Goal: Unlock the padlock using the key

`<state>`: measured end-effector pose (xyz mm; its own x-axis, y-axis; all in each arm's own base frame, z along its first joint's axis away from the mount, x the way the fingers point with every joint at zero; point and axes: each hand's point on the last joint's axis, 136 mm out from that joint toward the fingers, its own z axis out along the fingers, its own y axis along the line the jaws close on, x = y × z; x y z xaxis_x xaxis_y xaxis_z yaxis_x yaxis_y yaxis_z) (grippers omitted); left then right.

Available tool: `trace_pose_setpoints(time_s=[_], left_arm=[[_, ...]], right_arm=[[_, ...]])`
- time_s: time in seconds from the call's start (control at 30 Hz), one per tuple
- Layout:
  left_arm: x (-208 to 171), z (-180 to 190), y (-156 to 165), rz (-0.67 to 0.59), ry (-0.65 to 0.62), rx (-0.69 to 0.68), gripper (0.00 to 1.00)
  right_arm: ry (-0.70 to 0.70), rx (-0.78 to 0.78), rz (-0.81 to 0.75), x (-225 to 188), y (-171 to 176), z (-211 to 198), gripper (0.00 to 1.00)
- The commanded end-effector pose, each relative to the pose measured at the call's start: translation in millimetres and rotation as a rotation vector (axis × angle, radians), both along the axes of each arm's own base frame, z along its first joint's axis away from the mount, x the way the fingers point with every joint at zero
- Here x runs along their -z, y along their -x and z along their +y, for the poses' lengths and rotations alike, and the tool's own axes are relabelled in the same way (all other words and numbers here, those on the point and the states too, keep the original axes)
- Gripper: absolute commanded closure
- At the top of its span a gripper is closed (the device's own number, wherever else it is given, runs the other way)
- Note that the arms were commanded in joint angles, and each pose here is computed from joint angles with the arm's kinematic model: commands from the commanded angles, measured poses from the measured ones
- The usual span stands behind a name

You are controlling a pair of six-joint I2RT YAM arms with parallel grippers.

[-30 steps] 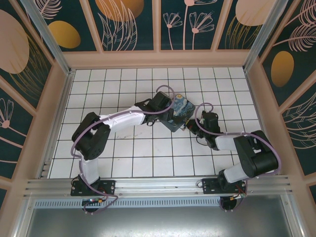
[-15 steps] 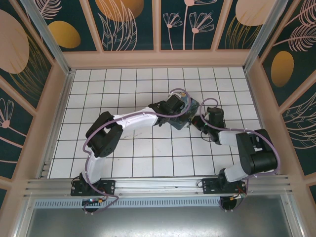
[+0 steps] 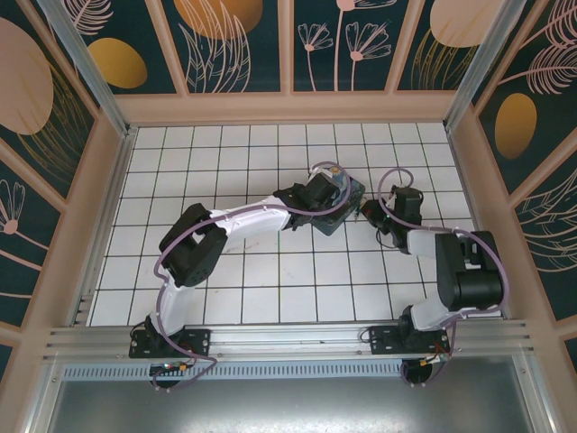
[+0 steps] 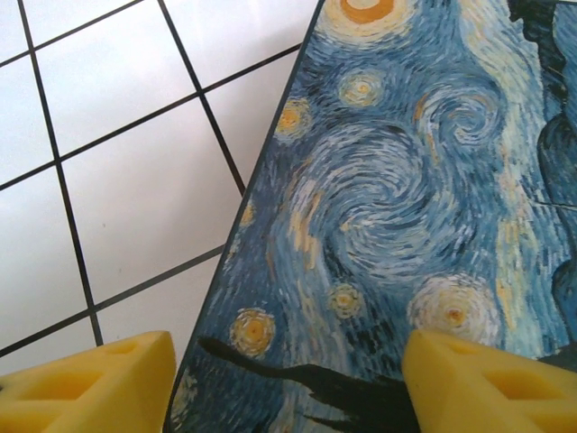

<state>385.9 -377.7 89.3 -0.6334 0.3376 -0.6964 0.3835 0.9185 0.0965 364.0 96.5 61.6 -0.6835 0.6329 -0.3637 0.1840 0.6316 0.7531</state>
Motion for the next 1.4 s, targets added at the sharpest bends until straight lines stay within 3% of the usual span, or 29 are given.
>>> trace_pose_setpoints(time_s=[0.0, 0.37, 0.5, 0.63, 0.73, 0.9, 0.93, 0.97, 1.1, 1.23, 1.37], left_arm=[[68.2, 37.5, 37.8, 0.206, -0.195, 0.029, 0.27], [-35.4, 17.2, 35.7, 0.108, 0.082, 0.027, 0.15], [-73.2, 26.6, 42.1, 0.055, 0.176, 0.0, 0.13], [-104.2, 48.1, 48.4, 0.006, 0.248, -0.042, 0.12], [-118.6, 69.2, 52.3, -0.019, 0.294, -0.083, 0.12], [-130.3, 118.2, 48.6, -0.055, 0.35, -0.191, 0.12], [-132.2, 130.9, 46.5, -0.066, 0.359, -0.221, 0.12], [-134.5, 144.0, 44.0, -0.085, 0.363, -0.254, 0.11], [-144.1, 192.1, 33.4, -0.188, 0.337, -0.385, 0.06], [-146.5, 243.9, 20.2, -0.302, 0.275, -0.513, 0.04], [-146.7, 292.0, 17.8, -0.495, 0.274, -0.608, 0.02]], right_arm=[[-0.031, 0.012, -0.01, -7.4, 26.1, 1.6, 1.0], [-0.03, 0.096, 0.056, 11.3, 99.0, -7.2, 1.0], [-0.001, 0.161, 0.126, 26.5, 112.8, -19.9, 1.0], [0.026, 0.192, 0.175, 34.4, 120.8, -26.8, 0.92], [0.052, 0.229, 0.204, 35.2, 125.5, -34.5, 0.76], [0.06, 0.289, 0.176, 14.1, 124.6, -44.3, 0.31], [0.06, 0.293, 0.155, 5.1, 122.0, -45.1, 0.11], [0.063, 0.299, 0.132, -5.4, 118.4, -46.3, 0.01], [0.124, 0.308, 0.021, -53.7, 96.1, -53.7, 0.01], [0.346, 0.377, -0.087, -102.9, 63.4, -82.3, 0.01], [0.605, 0.399, -0.194, -115.7, 33.5, -105.9, 0.01]])
